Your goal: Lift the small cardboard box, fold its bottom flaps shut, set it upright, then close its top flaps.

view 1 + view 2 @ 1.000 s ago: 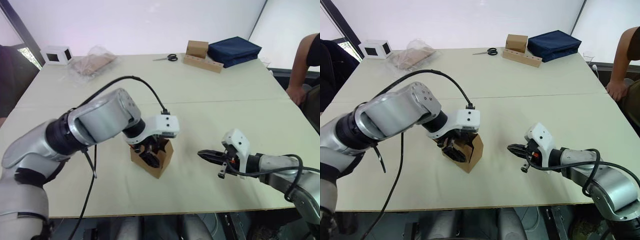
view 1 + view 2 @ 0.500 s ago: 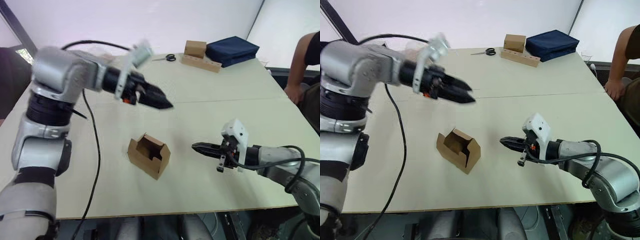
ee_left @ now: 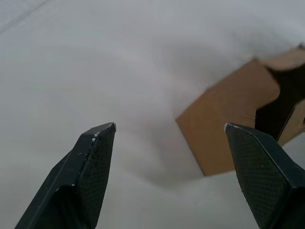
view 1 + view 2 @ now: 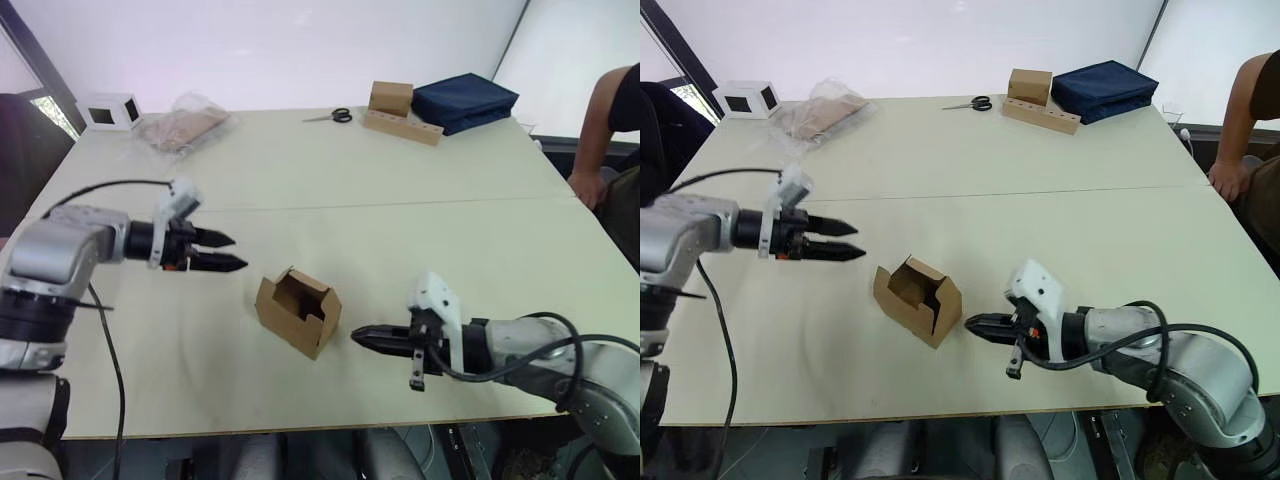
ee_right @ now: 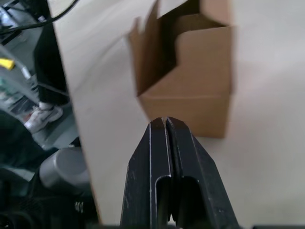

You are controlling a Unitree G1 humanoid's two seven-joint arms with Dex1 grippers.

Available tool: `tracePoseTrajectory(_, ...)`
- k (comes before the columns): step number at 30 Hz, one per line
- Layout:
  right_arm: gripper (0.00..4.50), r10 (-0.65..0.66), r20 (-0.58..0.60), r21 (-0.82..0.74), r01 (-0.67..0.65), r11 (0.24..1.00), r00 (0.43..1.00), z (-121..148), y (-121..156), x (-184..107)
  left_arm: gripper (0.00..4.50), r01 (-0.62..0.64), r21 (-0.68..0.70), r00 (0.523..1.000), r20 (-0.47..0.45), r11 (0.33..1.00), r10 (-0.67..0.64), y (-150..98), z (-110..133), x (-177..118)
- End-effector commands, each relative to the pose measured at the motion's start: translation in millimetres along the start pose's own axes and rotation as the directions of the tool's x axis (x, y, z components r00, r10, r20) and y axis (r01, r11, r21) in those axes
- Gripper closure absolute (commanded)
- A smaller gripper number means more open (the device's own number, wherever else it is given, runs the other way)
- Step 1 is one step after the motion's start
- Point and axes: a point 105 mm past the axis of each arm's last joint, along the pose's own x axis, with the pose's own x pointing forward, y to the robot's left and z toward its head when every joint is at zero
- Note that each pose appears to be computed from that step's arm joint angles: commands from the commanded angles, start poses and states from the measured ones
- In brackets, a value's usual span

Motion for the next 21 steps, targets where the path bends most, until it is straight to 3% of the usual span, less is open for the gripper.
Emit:
tracePoseTrajectory(1, 4.5, -0.016, -0.002, -0.055, 0.015, 0.998, 1.0, 0.7, -1.2, 6.6, 0.77, -0.012, 0.057, 1.0, 0.001, 0.998, 0.012, -8.2, 1.5, 5.7)
tracePoseTrajectory(11, 4.5, -0.102, 0.024, -0.114, 0.104, 0.988, 0.994, 6.4, -20.9, 14.6, 0.77, 0.067, -0.008, 0.998, -0.02, 0.998, -0.067, -36.9, -16.8, 22.1)
tracePoseTrajectory(21, 4.5, -0.161, 0.049, -0.13, 0.166, 0.978, 0.986, 11.7, -35.8, 13.0, 0.77, 0.048, -0.031, 0.999, -0.024, 0.998, -0.048, -38.9, -17.3, 20.0)
